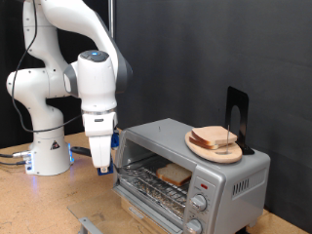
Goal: Make a piece of toast with the oven
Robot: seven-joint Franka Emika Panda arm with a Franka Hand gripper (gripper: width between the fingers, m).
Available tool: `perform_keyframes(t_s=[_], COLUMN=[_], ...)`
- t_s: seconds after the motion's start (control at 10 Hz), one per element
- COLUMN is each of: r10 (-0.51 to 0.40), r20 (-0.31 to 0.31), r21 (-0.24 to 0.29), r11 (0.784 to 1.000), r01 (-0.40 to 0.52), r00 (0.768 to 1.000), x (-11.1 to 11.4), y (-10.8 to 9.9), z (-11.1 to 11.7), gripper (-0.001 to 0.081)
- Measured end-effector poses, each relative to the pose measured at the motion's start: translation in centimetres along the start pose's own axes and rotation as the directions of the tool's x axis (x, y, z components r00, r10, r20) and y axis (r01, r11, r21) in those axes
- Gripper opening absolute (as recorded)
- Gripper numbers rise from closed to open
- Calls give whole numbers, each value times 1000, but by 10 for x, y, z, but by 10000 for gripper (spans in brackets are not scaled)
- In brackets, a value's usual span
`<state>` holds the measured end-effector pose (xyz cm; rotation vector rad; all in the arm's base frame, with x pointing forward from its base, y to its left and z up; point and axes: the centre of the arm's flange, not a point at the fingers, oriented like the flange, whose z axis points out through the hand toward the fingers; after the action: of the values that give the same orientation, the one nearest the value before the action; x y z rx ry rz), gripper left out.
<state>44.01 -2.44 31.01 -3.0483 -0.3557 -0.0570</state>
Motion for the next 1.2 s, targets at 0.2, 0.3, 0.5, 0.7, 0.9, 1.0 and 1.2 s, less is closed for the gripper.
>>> perform_keyframes(t_s=[0.2, 0.3, 0.5, 0.7, 0.9, 1.0, 1.2], r10=[13, 14, 21, 37, 42, 34, 9], r20=[-31, -61, -108, -135, -136, -143, -190], r21=[35, 54, 95, 116, 123, 132, 181], r11=[999, 998, 995, 993, 992, 991, 983], r01=[-12, -10, -11, -22, -25, -15, 26], r00=[999, 998, 994, 990, 990, 989, 982], x=[-10, -17, -32, -44, -50, -49, -44], y=[19, 29, 45, 56, 56, 55, 45], z=[-6, -14, -37, -58, -61, -60, -63], gripper=[401, 401, 401, 401, 401, 401, 401])
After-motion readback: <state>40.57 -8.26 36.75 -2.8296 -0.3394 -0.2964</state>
